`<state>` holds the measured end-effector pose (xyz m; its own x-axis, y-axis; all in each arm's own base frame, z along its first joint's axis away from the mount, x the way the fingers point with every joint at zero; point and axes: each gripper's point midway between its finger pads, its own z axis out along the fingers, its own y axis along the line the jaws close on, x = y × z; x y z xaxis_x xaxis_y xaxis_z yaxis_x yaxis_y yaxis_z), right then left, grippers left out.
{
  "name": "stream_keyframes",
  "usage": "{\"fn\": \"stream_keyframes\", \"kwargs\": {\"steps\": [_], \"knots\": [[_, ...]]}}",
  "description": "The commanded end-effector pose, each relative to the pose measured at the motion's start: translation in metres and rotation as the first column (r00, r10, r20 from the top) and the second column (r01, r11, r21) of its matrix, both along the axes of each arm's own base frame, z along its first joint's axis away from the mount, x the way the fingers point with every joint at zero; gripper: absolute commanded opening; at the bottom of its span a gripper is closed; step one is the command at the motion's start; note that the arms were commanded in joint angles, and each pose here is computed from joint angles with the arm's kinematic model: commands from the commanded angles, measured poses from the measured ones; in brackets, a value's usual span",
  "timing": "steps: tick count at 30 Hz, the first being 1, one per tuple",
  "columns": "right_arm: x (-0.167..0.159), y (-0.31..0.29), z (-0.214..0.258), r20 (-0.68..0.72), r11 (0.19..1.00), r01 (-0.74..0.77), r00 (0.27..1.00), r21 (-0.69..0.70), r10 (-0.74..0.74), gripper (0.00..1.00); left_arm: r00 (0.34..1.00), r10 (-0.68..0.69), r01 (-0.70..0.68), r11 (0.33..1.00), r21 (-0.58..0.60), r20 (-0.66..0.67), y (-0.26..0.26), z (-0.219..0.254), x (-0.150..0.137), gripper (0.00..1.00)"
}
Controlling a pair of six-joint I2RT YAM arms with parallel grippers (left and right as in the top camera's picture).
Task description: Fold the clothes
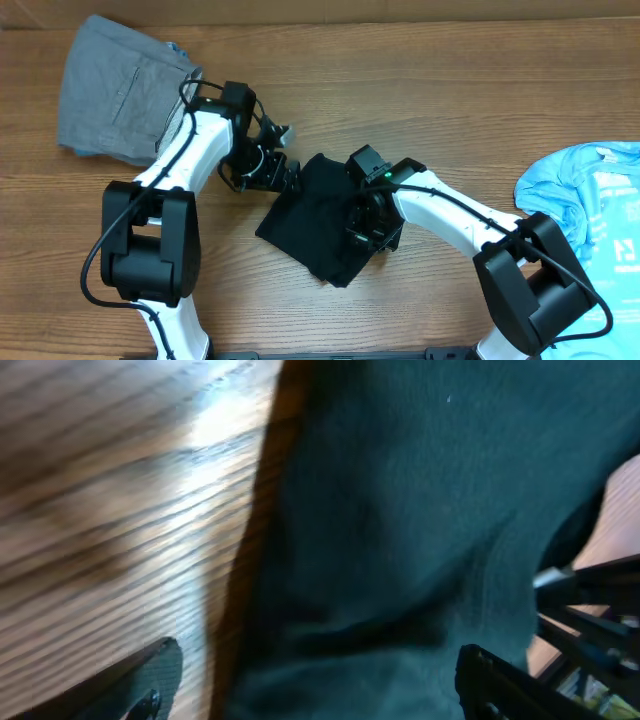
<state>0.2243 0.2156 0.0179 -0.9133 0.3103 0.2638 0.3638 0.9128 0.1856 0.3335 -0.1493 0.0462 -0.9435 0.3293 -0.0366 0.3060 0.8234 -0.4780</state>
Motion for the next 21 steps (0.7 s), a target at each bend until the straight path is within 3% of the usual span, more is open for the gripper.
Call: {"fn": "stream_keyframes", "kwargs": {"steps": [1,9,13,17,20,21], "knots": [[0.002,-0.003,0.001,-0.01,0.999,0.037,0.999,0.002,-0.037,0.26,0.999,-0.045,0.045,0.998,-0.032,0.004,-0.01,-0.011,-0.01,0.93],[0.006,0.0,0.001,0.006,0.999,0.033,0.999,0.014,-0.033,0.26,0.994,-0.113,0.112,0.982,-0.151,0.002,-0.041,-0.03,-0.024,0.96],[0.006,0.0,0.001,0.007,0.999,0.032,0.999,0.014,-0.032,0.26,0.985,-0.17,0.157,0.964,-0.215,-0.043,-0.056,-0.045,-0.037,0.88],[0.007,0.0,0.001,0.009,0.999,0.03,1.0,0.016,-0.03,0.25,0.981,-0.169,0.14,0.957,-0.253,-0.099,-0.06,-0.053,-0.046,0.61],[0.006,0.0,0.001,0.006,0.999,0.029,1.0,0.014,-0.029,0.23,0.981,-0.166,0.137,0.958,-0.252,-0.097,-0.06,-0.053,-0.044,0.1],[0.006,0.0,0.002,0.006,0.999,0.029,1.0,0.014,-0.029,0.22,0.981,-0.166,0.137,0.958,-0.252,-0.097,-0.06,-0.052,-0.044,0.04]]}}
